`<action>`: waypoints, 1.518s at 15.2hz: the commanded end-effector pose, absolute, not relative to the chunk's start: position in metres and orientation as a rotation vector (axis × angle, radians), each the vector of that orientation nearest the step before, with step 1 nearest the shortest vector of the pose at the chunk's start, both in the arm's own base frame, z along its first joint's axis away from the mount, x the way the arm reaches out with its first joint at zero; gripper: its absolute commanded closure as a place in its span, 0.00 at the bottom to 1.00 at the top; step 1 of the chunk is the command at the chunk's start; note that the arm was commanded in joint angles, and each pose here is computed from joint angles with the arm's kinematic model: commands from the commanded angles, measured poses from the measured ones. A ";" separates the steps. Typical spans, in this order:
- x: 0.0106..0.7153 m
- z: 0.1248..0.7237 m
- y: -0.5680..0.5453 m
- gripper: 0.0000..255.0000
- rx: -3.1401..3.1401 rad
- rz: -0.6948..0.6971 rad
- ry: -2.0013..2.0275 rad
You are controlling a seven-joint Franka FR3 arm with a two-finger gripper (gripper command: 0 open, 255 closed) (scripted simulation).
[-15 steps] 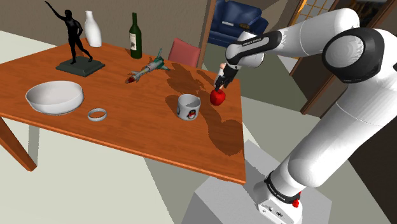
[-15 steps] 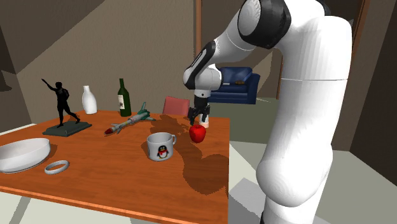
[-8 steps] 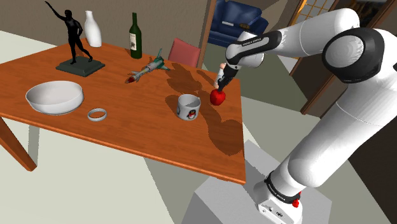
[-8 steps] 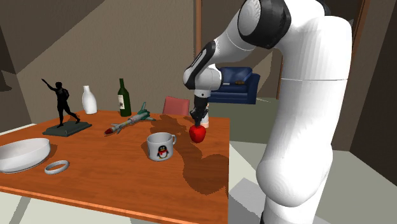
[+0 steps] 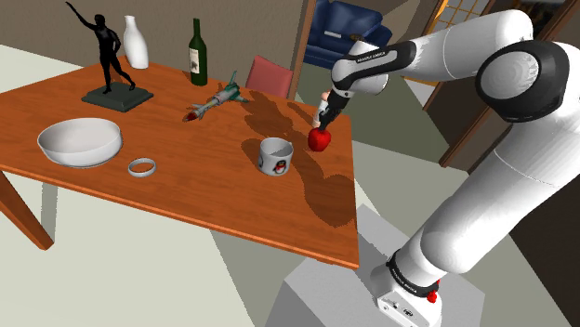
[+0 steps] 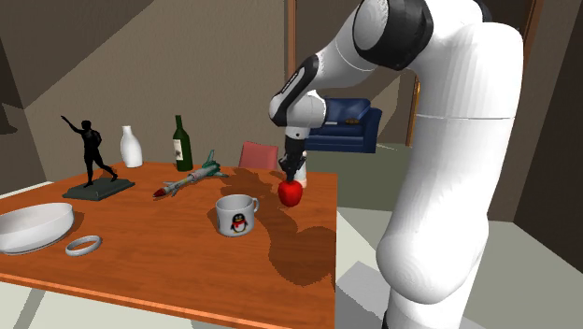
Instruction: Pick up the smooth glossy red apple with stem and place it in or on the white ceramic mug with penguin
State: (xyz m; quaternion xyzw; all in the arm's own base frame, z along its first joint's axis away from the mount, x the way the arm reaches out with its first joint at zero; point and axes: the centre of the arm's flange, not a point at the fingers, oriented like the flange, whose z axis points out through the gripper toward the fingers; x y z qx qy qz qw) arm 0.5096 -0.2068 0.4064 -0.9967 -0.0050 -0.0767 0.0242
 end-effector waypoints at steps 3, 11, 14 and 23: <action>0.510 0.428 -0.208 1.00 -3.084 -0.237 -0.015; 0.510 0.470 -0.208 1.00 -3.084 -0.237 -0.015; 0.510 0.486 -0.208 1.00 -3.084 -0.237 -0.015; 0.510 0.533 -0.208 1.00 -3.084 -0.237 -0.015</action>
